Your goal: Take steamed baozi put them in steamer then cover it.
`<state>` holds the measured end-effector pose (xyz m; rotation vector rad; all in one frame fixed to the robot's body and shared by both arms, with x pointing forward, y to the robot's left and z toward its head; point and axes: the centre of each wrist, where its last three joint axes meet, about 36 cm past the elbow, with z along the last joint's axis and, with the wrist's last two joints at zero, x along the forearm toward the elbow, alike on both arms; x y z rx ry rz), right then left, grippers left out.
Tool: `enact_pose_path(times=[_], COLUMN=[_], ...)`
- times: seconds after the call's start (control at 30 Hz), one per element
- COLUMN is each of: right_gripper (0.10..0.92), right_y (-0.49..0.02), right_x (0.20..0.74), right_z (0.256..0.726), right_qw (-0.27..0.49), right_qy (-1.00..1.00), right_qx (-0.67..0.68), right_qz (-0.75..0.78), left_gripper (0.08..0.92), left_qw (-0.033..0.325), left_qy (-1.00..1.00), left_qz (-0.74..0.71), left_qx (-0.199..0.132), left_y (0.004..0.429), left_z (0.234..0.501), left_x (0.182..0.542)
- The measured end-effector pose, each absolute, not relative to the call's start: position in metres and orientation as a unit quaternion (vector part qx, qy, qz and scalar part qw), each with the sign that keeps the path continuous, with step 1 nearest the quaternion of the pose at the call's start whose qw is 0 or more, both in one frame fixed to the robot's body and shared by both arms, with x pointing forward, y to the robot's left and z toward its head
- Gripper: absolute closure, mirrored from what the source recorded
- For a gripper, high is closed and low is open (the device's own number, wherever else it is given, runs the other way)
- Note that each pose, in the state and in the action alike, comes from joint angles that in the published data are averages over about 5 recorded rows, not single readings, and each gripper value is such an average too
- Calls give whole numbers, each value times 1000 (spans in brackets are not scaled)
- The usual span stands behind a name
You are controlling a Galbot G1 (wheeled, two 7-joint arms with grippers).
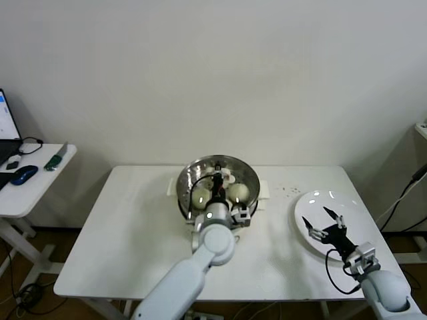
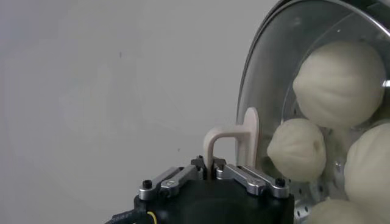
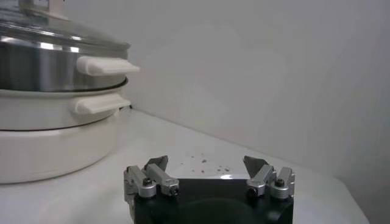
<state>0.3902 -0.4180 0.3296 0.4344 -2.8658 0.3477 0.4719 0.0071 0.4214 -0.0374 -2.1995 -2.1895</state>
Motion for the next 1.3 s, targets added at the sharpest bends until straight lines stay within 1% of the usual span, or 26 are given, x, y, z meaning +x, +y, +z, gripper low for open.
enact_pose_path(times=[0.27,0.37,0.47,0.77,1.03,1.13,1.3], right_gripper=[200,200,200,200,200,200,200], right_y=[-417,-418,-418,-418,-417,-417,-416], right_x=[390,390,390,391,393,394,395], right_z=[329,329,329,330,335,337,340], right_qw=[110,110,110,115,124,127,129], right_qy=[-976,-976,-976,-976,-977,-977,-978], right_qx=[149,149,149,145,139,134,129], right_qz=[118,118,118,114,107,103,100], left_gripper=[850,822,749,490,256,196,177], left_qw=[22,23,24,18,12,11,6], left_qy=[-711,-713,-714,-720,-731,-737,-751], left_qz=[-703,-701,-699,-694,-682,-676,-660], left_qx=[-11,-12,-14,-17,-23,-25,-24], left_y=[5,6,7,16,32,40,57], left_z=[418,418,418,424,435,439,448], left_x=[471,469,467,457,438,428,407])
